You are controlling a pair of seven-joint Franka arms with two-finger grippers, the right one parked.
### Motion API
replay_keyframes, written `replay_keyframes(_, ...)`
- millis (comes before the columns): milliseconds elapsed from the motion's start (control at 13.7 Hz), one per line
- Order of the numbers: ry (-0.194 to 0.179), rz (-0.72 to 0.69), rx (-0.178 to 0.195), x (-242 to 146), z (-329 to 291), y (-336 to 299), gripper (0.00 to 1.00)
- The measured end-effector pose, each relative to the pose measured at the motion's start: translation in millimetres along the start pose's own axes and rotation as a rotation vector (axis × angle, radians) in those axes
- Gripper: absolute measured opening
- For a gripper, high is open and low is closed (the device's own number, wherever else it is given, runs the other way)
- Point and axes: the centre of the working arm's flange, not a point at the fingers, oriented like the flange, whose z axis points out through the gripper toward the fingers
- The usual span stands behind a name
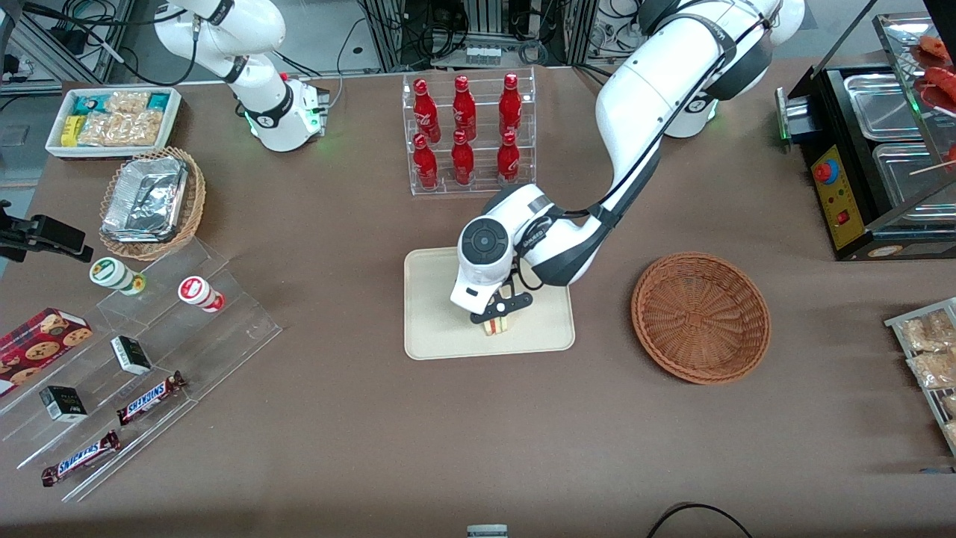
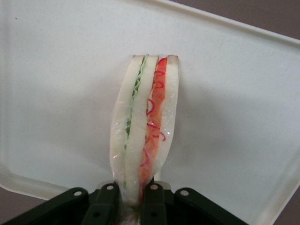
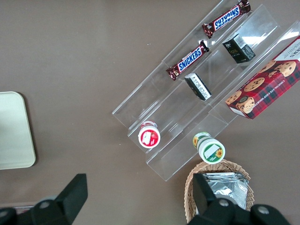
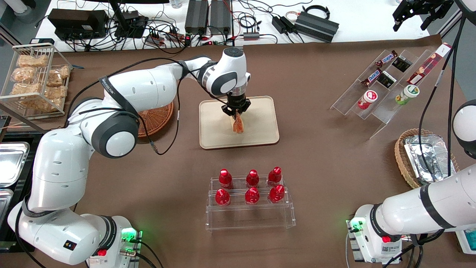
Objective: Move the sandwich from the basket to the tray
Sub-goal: 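Lower the sandwich onto the tray center with the left gripper, then open the left gripper and raise it off the sandwich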
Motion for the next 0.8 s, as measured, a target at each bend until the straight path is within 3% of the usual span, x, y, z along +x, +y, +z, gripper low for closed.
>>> replay_keyframes(292, 0.006, 0.006, -0.018, -3.6, -2.2, 5.1, 0.64)
replay_keyframes(584, 0.066, -0.006, -0.097, 0.8, -72.5, 7.6, 1.0)
replay_keyframes(803, 0.123, -0.019, -0.128, -1.1, -147.4, -8.6, 1.0)
